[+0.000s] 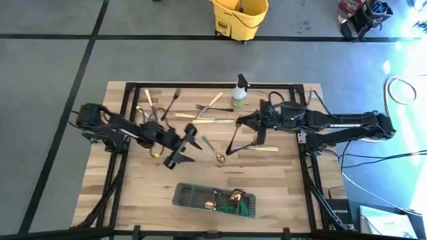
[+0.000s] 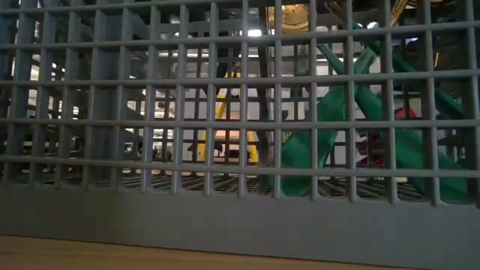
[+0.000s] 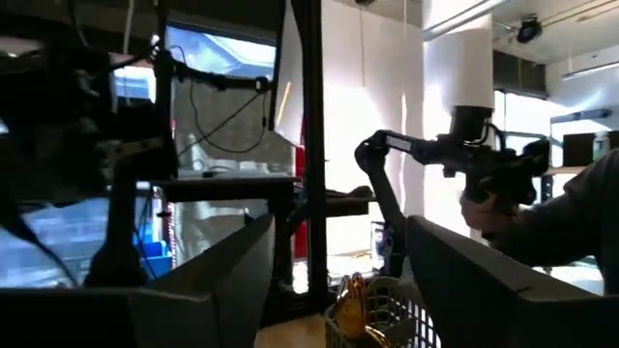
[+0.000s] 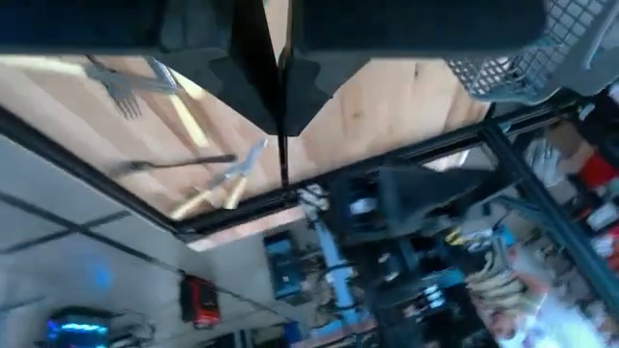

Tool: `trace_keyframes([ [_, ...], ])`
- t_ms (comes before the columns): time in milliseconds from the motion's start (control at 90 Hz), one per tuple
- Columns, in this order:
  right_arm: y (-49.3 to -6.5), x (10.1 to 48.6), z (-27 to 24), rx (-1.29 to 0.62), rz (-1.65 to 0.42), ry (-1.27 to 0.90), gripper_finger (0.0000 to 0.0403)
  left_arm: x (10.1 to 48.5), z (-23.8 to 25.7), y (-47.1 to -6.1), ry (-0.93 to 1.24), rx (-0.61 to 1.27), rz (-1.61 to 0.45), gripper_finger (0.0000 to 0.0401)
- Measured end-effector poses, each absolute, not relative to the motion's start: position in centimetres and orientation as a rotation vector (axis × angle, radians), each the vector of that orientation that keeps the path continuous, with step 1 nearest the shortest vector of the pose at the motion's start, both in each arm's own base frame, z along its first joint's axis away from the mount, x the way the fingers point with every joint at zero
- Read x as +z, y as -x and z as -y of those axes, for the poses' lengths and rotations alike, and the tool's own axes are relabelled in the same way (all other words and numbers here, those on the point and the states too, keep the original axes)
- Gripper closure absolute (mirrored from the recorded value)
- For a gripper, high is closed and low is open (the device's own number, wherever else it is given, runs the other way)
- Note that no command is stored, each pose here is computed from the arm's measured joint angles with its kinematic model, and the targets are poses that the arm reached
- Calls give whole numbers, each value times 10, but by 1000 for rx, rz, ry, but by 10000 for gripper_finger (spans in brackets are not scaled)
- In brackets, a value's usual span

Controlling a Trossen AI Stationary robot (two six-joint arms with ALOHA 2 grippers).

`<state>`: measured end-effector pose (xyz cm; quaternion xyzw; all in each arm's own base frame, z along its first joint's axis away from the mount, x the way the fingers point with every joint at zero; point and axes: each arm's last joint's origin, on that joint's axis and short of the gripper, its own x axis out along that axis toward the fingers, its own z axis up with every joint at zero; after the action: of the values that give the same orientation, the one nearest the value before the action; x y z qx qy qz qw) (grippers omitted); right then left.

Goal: Sort silverware
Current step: Put the black fork into the gray cutlery rack

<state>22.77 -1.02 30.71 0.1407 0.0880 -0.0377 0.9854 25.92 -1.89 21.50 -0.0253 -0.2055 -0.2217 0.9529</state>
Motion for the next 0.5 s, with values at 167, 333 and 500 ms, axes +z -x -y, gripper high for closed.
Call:
trace_keyframes([
  [167,-279,336,-14,43,-202,-181,403,219,13,-225,33,-359,458,182],
  [333,-322,346,-48,148,-306,-91,403,212,11,-205,40,-303,453,182],
  [500,-354,338,-75,192,-349,-59,403,205,11,-199,54,-288,423,182],
])
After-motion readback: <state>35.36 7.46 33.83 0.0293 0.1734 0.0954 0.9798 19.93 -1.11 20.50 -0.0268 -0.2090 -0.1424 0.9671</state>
